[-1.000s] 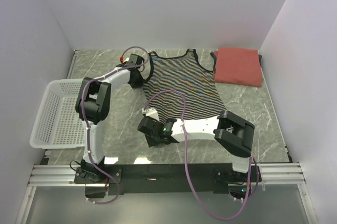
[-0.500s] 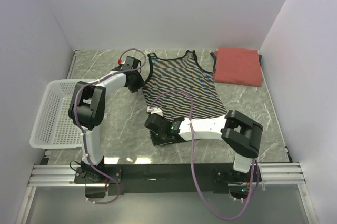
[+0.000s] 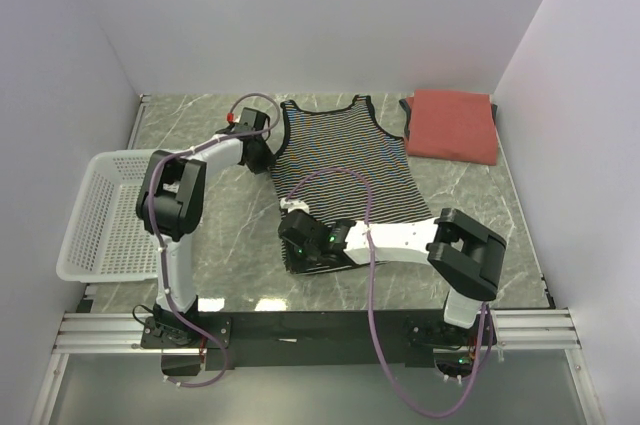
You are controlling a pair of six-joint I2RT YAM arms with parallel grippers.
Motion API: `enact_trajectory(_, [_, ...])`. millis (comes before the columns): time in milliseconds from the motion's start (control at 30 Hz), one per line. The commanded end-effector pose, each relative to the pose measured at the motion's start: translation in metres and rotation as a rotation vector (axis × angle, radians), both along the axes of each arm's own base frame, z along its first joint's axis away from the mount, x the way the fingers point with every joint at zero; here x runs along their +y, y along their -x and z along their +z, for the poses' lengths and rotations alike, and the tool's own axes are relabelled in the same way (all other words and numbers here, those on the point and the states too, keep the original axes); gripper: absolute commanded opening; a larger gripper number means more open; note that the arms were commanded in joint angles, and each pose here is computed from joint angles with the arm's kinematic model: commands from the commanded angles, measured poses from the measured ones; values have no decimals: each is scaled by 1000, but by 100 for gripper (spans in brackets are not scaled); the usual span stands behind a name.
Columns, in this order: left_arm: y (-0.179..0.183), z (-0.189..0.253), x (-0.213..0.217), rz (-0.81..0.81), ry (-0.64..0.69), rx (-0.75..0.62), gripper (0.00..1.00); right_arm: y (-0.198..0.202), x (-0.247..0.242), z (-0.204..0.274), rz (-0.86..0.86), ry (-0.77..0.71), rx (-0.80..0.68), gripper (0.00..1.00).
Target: Fold and stack the tank tops
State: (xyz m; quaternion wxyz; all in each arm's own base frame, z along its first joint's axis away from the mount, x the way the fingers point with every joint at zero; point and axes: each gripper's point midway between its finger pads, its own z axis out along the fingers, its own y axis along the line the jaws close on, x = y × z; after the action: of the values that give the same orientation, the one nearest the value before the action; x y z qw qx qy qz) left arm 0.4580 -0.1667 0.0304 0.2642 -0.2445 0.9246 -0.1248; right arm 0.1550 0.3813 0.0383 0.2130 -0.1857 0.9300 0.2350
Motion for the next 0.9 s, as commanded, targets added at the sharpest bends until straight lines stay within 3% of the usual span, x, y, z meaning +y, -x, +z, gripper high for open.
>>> enact_trajectory(0, [-10, -6, 3, 9, -30, -1, 27, -6, 8, 29, -13, -83, -27, 0])
enact_trajectory(133, [-13, -12, 10, 30, -71, 4, 17, -7, 10, 39, -13, -104, -32, 0])
enact_trajectory(167, [-12, -13, 13, 40, -86, 15, 8, -7, 11, 42, -10, -114, -32, 0])
enact_trajectory(233, [-15, -9, 25, 80, -133, 1, 1, -5, 15, 47, -3, -134, -27, 0])
enact_trajectory(567, [-18, 50, 104, 295, -200, -103, 0, 27, 69, 60, 132, -319, 131, 0])
enact_trajectory(700, [-21, 67, 111, 295, -220, -116, 1, 27, 87, 84, 159, -408, 166, 0])
enact_trajectory(867, [-30, 85, 94, 261, -181, -149, 1, 1, 69, 97, 103, -456, 162, 0])
